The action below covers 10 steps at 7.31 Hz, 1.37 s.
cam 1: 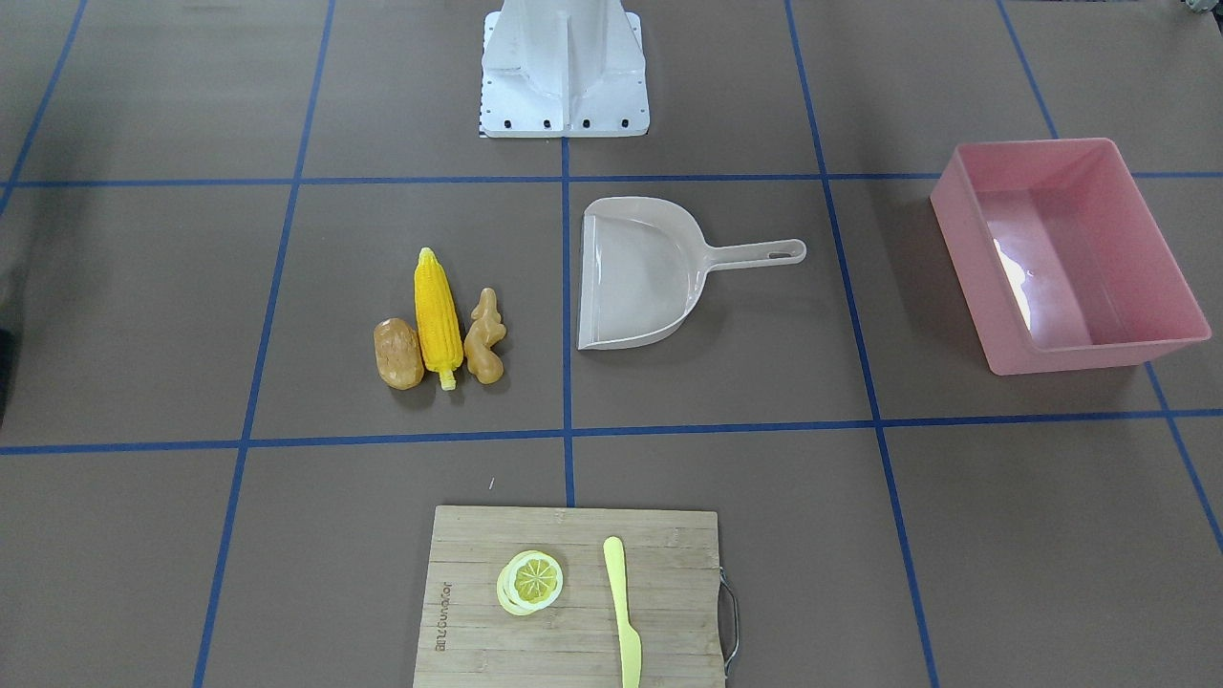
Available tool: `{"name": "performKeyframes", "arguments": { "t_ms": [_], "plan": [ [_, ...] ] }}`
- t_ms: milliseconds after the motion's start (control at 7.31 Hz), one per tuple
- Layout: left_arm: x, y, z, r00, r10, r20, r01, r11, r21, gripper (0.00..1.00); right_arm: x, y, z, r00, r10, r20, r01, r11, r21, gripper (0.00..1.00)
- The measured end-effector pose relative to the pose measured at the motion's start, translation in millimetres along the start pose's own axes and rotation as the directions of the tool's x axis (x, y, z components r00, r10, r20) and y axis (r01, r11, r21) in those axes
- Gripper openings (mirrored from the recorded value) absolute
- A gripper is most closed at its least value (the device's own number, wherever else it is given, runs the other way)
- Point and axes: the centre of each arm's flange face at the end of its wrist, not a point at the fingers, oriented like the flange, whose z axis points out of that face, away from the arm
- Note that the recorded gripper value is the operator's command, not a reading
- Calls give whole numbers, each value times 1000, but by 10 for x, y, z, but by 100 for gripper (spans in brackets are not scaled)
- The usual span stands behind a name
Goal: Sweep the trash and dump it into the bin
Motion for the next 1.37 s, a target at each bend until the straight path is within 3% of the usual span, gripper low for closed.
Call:
{"name": "performKeyframes", "arguments": {
  "t_ms": [137,274,411,821,1095,1368],
  "plan": [
    [17,-31,-17,1000,3,1,-3,1000,3,99,-45,-18,98,1000,-13,-4,13,1000,-21,68],
    [48,-78,-43,1000,9,2,-9,1000,8,99,-94,-69,156,1000,-26,-6,26,999,-32,28],
    [115,-165,-98,1000,16,2,-16,1000,13,99,-147,-145,190,999,-40,-7,40,999,-37,0],
    [759,-843,-472,999,44,1,-44,999,-18,100,-230,-229,232,999,-54,-10,53,997,-48,0],
    [1615,-1089,-590,983,182,-9,-182,983,-9,100,-259,-235,213,998,-62,-13,62,997,-44,0],
    [2517,-1178,-648,942,336,-27,-336,942,11,99,-260,-270,116,997,-68,-19,68,998,-17,0]
  ]
}}
